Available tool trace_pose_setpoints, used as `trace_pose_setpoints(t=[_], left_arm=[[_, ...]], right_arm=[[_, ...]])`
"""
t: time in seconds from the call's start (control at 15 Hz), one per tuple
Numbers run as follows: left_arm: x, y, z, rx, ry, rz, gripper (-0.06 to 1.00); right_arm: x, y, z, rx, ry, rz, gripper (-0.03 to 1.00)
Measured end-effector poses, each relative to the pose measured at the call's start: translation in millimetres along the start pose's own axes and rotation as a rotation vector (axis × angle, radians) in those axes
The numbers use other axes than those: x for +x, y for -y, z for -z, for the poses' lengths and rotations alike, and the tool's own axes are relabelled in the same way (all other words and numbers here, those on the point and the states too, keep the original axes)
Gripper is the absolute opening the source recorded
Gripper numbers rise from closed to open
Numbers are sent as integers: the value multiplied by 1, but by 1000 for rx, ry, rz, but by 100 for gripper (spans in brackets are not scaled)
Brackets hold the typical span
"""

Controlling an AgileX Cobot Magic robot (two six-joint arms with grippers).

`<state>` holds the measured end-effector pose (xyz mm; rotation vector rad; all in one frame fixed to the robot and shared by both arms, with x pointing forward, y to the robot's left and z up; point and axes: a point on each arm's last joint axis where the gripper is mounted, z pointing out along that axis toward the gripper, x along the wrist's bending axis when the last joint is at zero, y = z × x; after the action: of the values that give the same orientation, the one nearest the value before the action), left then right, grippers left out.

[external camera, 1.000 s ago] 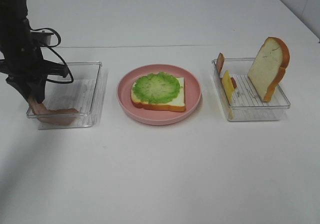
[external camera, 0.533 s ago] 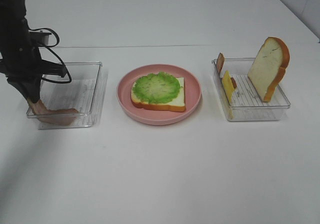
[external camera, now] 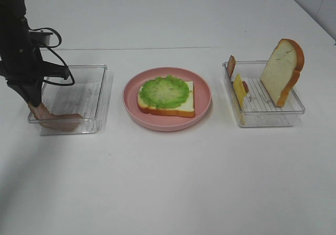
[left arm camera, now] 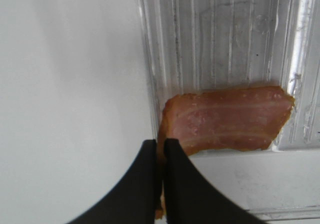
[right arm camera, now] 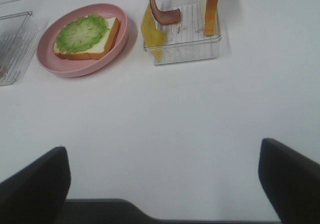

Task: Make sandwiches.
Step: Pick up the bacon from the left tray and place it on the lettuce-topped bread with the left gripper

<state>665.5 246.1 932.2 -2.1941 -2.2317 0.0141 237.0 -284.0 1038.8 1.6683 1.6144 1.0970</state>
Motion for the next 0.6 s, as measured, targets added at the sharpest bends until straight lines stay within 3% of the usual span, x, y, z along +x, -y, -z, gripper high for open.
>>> trace_pose_setpoints(t=[0.2,0.6], left_arm=[[1,4,17,-3,0,-4,0],[-1,1,8,-9,14,-3,0]], right_arm=[[0,0,0,0,0,0,98],[0,0,0,0,0,0,98]])
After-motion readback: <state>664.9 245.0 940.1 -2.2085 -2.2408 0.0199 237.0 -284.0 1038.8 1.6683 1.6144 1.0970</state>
